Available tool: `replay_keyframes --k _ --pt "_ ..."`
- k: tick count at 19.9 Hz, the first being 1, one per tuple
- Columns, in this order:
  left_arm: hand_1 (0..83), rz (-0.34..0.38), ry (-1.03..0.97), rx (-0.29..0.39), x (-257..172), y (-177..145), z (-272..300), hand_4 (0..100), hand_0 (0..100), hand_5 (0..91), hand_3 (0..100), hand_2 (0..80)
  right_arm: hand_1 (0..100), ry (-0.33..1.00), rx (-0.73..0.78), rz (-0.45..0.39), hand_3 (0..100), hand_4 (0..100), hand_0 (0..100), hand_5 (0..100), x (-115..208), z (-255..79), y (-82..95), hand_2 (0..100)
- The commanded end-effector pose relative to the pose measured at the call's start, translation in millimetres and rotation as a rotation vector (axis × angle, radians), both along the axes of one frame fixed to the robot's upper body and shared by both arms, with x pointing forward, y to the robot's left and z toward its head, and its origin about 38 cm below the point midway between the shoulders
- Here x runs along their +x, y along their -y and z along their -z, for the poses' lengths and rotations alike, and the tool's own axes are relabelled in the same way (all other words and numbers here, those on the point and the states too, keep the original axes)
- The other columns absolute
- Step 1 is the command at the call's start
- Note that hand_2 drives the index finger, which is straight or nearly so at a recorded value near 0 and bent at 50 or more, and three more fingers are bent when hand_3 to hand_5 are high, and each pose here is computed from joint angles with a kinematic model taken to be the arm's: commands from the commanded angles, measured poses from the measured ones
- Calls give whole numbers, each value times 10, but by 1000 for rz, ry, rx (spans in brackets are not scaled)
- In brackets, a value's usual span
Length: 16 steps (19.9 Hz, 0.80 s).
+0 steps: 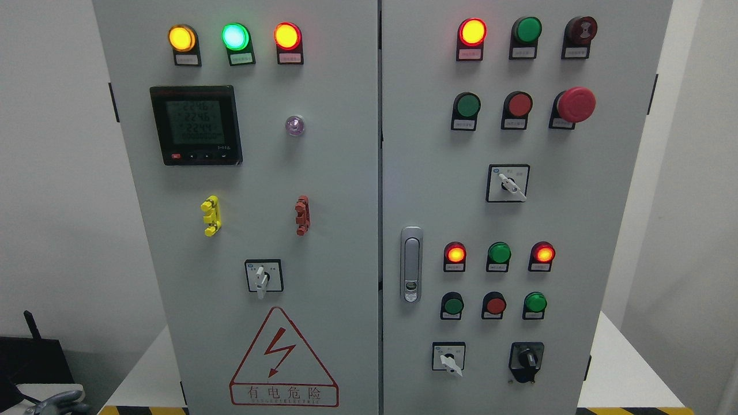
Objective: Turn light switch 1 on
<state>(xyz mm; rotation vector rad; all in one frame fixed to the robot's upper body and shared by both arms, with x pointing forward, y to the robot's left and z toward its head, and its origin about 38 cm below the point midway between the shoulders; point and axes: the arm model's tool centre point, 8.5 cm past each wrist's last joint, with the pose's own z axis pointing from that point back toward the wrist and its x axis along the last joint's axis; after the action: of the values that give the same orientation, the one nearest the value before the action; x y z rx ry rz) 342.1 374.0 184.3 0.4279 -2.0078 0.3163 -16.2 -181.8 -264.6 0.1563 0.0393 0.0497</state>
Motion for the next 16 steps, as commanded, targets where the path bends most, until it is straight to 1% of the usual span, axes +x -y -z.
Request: replay_keyframes --k 1,2,4,8,9,11,14,16 --pt "235 198 82 25 241 894 -313 753 92 627 696 483 389 -1 0 17 0 0 120 0 1 0 -1 0" --pt "240 196 86 32 255 958 -327 759 85 637 701 488 389 -1 0 17 0 0 120 0 1 0 -1 0" --pt "262 198 89 33 300 1092 -362 782 68 685 735 508 389 -1 0 17 0 0 120 0 1 0 -1 0" --pt "302 208 41 0 397 1302 -375 820 51 742 780 530 389 -3 0 17 0 0 120 0 -9 0 -1 0" --pt "315 216 38 -6 416 1360 -390 827 47 748 789 541 389 -1 0 17 0 0 120 0 1 0 -1 0" --pt "326 213 12 5 441 1455 -389 833 42 753 797 545 389 -1 0 18 0 0 120 0 1 0 -1 0" --pt "349 175 12 28 507 1559 -509 841 35 763 812 554 389 -1 0 18 0 0 120 0 1 0 -1 0" --pt "370 187 -12 26 534 1694 -521 846 29 766 824 566 389 -1 0 17 0 0 120 0 1 0 -1 0"
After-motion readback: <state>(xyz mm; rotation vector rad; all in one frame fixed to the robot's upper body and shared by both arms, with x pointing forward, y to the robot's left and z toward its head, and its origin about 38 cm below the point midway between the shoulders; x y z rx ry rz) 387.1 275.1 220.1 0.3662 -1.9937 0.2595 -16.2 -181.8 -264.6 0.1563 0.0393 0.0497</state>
